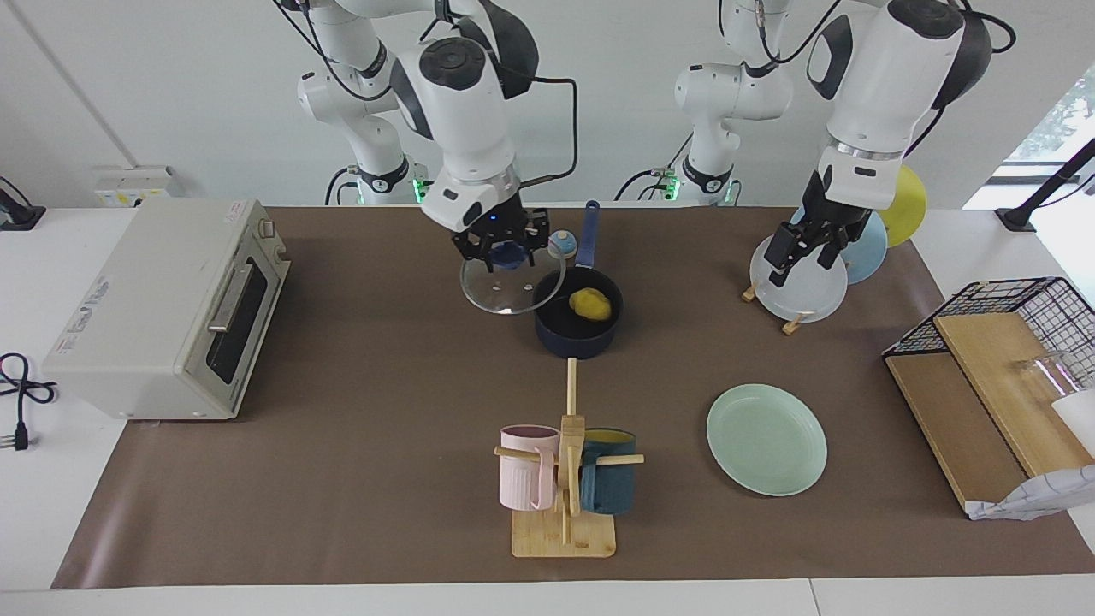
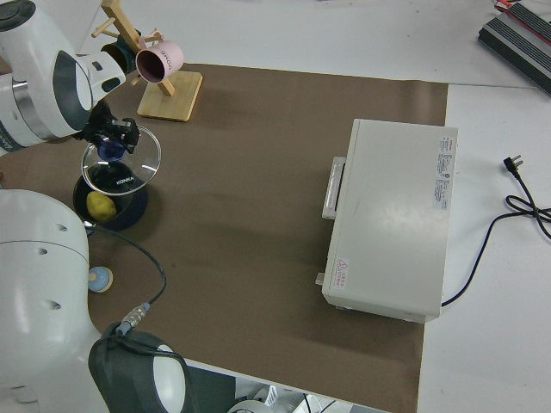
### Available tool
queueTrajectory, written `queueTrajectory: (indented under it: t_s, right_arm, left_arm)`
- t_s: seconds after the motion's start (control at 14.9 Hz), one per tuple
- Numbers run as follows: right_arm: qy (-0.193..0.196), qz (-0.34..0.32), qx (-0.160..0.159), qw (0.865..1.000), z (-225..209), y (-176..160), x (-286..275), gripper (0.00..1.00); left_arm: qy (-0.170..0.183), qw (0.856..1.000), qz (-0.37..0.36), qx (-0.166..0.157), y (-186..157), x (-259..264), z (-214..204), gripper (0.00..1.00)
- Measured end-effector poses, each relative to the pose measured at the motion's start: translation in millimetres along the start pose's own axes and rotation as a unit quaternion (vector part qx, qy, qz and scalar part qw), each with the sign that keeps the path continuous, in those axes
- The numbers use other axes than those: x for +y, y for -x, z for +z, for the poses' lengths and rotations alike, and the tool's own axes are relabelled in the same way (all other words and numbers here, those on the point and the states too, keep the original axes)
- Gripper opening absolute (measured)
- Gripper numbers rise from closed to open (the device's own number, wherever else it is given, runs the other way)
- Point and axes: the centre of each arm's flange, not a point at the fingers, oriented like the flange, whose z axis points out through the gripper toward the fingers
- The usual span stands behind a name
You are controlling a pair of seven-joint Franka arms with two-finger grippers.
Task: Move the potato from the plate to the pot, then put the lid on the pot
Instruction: 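Retract the left gripper while the right gripper carries the lid over the pot, then lower the glass lid onto the pot with the right gripper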
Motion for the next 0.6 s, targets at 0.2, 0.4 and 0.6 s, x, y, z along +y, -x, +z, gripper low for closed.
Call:
queueTrajectory:
  t_s: [0.2, 0.4, 0.6]
  right_arm:
    - [0.002, 0.004, -0.014, 1.000, 35, 9, -34, 0.65]
    - [0.008, -0.009, -0.021, 1.000, 46, 19, -48, 0.65]
    - [0.028, -0.029, -0.006, 0.999, 52, 26, -59, 0.65]
  left_arm:
    - [-0.009, 0.998, 0.069, -0.008, -6, -15, -24, 1.00]
    - [-0.020, 0.994, 0.102, -0.031, -7, -31, -40, 1.00]
    - [-0.028, 0.991, 0.115, -0.058, -2, -33, -38, 1.00]
